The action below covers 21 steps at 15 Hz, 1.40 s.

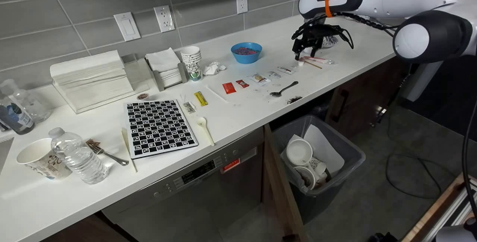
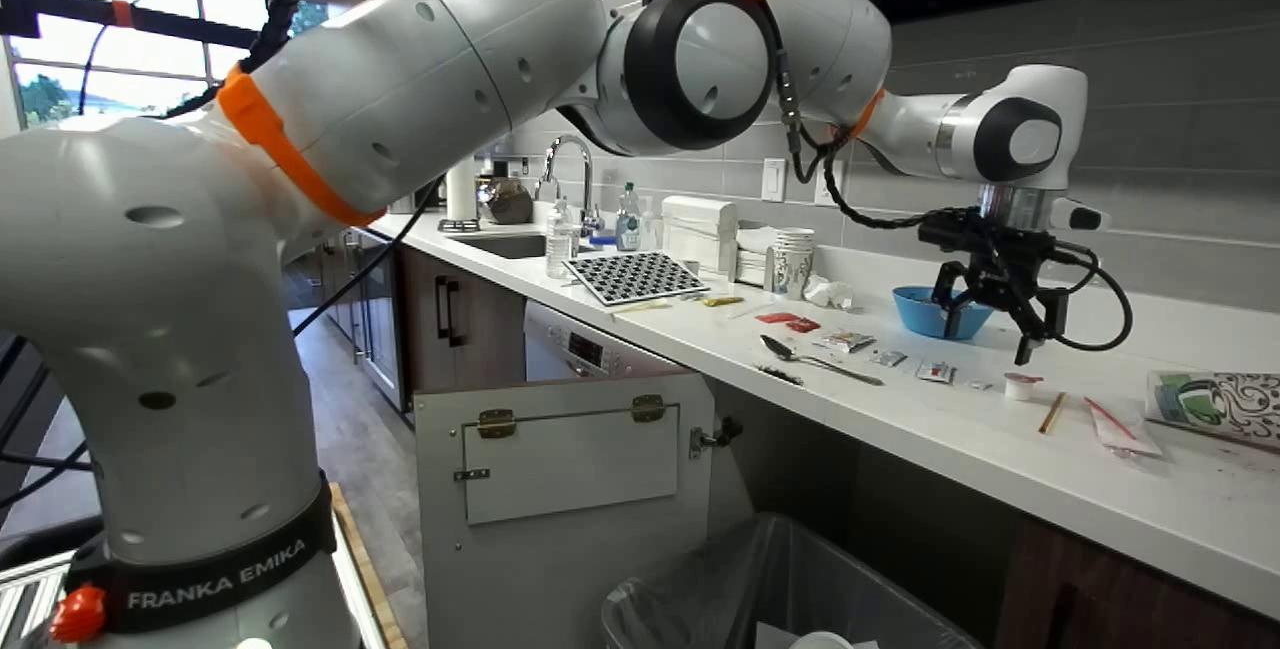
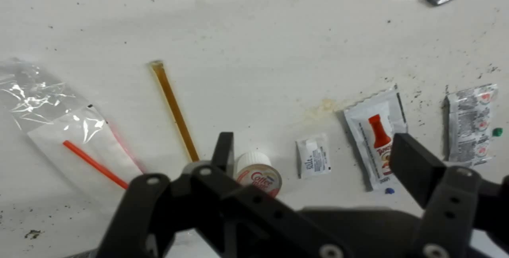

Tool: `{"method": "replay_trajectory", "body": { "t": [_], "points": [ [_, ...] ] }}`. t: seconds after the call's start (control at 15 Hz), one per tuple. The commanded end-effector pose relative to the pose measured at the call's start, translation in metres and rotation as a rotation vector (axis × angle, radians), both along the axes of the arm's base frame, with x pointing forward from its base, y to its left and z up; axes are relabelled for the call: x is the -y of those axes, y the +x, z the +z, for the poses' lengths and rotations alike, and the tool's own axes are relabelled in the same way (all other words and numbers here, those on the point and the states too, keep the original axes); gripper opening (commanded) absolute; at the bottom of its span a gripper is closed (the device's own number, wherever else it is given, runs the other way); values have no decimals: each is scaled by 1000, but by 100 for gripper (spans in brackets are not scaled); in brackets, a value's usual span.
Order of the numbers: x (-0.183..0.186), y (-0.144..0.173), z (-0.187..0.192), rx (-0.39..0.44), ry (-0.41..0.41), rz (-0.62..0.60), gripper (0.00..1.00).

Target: Put the white cup into the spoon then pick up the spoon and drop the cap into the bin

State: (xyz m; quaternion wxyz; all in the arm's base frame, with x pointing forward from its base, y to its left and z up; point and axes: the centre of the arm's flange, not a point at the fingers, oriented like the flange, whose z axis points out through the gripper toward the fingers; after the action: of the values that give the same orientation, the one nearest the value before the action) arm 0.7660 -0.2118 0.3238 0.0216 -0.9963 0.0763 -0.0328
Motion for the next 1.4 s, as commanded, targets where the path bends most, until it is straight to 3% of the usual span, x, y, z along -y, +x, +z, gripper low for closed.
{"method": "replay_trajectory", "body": {
  "t": [0.0, 0.33, 0.73, 1.33],
  "points": [
    [-8, 11, -18, 64, -71, -89, 100],
    [-12, 16, -34, 122, -120, -177, 100],
    [1, 5, -36, 128, -220, -281, 100],
    [4, 14, -41, 182, -228, -304, 95]
  ]
}}
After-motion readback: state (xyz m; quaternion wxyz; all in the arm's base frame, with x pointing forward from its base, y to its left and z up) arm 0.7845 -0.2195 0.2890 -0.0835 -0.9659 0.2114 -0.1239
